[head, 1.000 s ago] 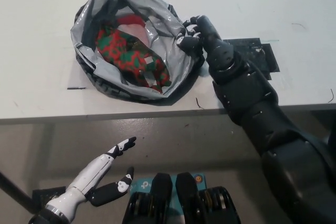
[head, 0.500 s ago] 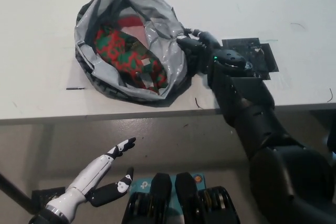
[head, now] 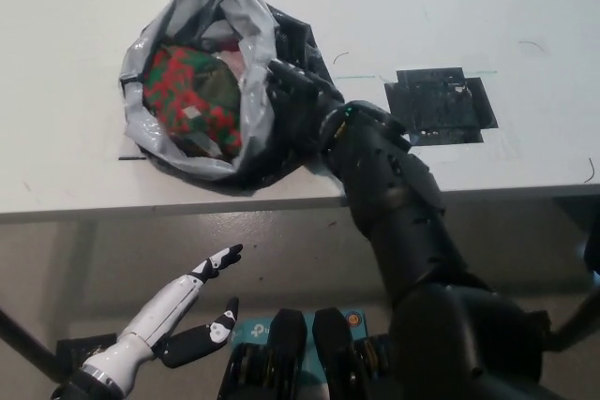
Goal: The robot uses its right hand to pick up a bag of coffee beans and puts it in the black plastic bag, then the robot grabs the top of the bag and lifts it.
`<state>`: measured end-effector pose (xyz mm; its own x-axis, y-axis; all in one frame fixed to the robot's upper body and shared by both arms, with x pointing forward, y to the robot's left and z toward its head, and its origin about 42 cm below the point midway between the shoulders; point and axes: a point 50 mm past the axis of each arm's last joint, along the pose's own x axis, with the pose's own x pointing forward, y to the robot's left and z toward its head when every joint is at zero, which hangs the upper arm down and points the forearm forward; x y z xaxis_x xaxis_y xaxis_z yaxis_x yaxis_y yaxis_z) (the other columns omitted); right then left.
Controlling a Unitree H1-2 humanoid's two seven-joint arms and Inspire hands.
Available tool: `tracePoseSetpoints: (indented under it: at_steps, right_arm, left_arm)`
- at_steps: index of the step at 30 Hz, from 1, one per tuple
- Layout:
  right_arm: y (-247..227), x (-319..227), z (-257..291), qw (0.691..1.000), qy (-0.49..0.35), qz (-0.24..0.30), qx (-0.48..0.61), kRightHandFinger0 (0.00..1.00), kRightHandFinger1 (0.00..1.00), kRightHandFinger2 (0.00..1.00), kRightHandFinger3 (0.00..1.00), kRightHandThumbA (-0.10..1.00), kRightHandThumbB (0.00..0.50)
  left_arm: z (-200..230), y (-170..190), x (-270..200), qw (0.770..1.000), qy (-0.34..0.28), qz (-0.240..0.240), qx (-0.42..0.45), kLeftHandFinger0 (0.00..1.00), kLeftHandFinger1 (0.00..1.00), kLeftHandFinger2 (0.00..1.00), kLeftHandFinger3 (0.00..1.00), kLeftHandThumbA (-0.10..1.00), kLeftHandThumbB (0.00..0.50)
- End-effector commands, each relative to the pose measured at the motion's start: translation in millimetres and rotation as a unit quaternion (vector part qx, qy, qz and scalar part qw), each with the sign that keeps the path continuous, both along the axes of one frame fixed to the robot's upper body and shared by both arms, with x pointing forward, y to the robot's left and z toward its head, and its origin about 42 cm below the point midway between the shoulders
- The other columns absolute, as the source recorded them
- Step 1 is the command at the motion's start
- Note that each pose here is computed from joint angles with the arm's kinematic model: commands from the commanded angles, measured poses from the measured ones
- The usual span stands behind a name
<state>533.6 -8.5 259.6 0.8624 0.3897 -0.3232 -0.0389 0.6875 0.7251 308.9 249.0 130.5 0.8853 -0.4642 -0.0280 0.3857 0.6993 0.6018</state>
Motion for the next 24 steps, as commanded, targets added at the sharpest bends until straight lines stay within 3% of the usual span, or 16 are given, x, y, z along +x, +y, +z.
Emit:
tracePoseSetpoints:
  at_steps: [1,6,7,9,14,19,24]
  right_arm:
    - [54.9,-11.6,140.8,0.973,-0.083,0.059,0.209,0.0,0.13,0.71,1.0,-0.1,0.052]
    - [61.9,-16.9,162.6,0.972,-0.084,0.057,0.211,0.0,0.14,0.73,1.0,-0.1,0.059]
    - [64.2,-19.0,174.7,0.97,-0.085,0.059,0.219,0.0,0.11,0.72,1.0,-0.1,0.013]
    - [65.5,-21.0,185.6,0.968,-0.088,0.06,0.225,0.0,0.11,0.72,1.0,-0.1,0.008]
    - [63.1,-25.2,214.1,0.965,-0.107,0.054,0.233,0.0,0.13,0.74,1.0,-0.1,0.009]
    - [52.9,-25.1,225.8,0.964,-0.118,0.04,0.233,0.0,0.1,0.72,1.0,-0.1,0.056]
    - [41.5,-23.6,229.7,0.967,-0.129,0.025,0.217,0.0,0.08,0.71,1.0,-0.1,0.036]
  left_arm:
    - [24.9,0.8,14.5,0.999,-0.032,-0.01,0.0,1.0,1.0,1.0,1.0,0.28,0.245]
    - [25.7,-0.1,15.2,0.999,-0.043,-0.012,0.011,1.0,1.0,1.0,1.0,0.31,0.239]
    - [25.5,-1.3,15.6,0.999,-0.047,-0.013,0.012,1.0,1.0,1.0,1.0,0.31,0.237]
    - [25.6,-2.6,16.2,0.999,-0.048,-0.014,0.015,1.0,1.0,1.0,1.0,0.31,0.237]
    - [27.7,-3.3,18.3,0.999,-0.047,-0.014,0.018,1.0,1.0,1.0,1.0,0.33,0.239]
    - [27.7,-2.5,19.1,0.999,-0.048,-0.015,0.02,1.0,1.0,1.0,1.0,0.33,0.236]
    - [27.1,-2.5,17.7,0.998,-0.049,-0.013,0.021,1.0,1.0,1.0,1.0,0.31,0.237]
